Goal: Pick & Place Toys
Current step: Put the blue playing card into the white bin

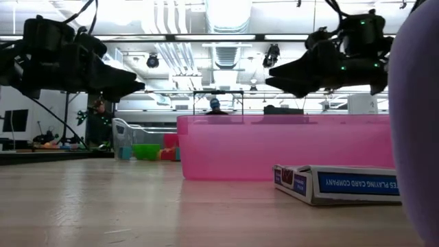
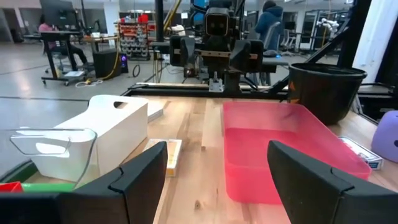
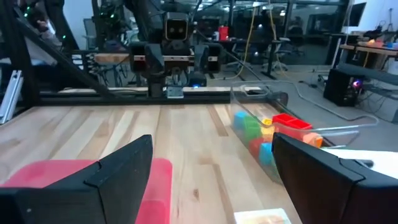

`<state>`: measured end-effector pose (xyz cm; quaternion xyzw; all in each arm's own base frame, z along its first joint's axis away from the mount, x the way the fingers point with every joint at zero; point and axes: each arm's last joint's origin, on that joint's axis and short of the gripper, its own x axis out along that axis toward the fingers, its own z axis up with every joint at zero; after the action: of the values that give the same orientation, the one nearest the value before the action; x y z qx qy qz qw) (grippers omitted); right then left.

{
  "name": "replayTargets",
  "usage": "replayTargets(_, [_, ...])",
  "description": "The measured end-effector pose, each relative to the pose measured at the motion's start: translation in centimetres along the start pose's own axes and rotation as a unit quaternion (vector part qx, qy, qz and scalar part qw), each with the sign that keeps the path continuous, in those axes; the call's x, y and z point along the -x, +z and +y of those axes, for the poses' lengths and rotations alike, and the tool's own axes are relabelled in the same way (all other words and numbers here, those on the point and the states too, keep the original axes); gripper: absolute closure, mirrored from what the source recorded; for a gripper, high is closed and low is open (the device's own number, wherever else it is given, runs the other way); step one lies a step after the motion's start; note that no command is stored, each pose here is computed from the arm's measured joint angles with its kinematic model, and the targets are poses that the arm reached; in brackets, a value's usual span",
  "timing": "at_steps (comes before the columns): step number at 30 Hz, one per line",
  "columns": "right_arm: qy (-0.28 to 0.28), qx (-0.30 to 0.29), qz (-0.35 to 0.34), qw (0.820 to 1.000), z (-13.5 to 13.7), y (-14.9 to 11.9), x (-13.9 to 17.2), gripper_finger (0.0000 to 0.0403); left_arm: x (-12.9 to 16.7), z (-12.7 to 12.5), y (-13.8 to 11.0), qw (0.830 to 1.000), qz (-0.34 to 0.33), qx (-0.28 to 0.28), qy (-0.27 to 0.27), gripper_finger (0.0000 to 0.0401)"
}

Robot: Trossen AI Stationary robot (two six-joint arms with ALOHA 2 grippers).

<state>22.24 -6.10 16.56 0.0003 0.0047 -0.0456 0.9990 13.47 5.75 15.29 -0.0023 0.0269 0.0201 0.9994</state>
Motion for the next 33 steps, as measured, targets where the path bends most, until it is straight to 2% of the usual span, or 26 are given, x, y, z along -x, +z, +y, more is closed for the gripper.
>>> replayTargets(13, [-0.023,-0.017,-0.037,0.999,-0.3,-0.2,3.3,0.0073,0.0,0.1,-0.3,1.0,0.015,-0.006,0.017,0.0121])
replayTargets(21, [-0.038,-0.023,-0.015,0.999,-0.5,-1.0,3.0,0.0073,0.0,0.3,-0.4,0.999,0.018,-0.006,0.048,0.0121])
replayTargets(33, [-0.045,-0.027,-0.008,0.999,-0.9,-1.0,2.0,0.0073,0.1,0.4,-0.7,0.997,0.034,0.001,0.063,0.0121])
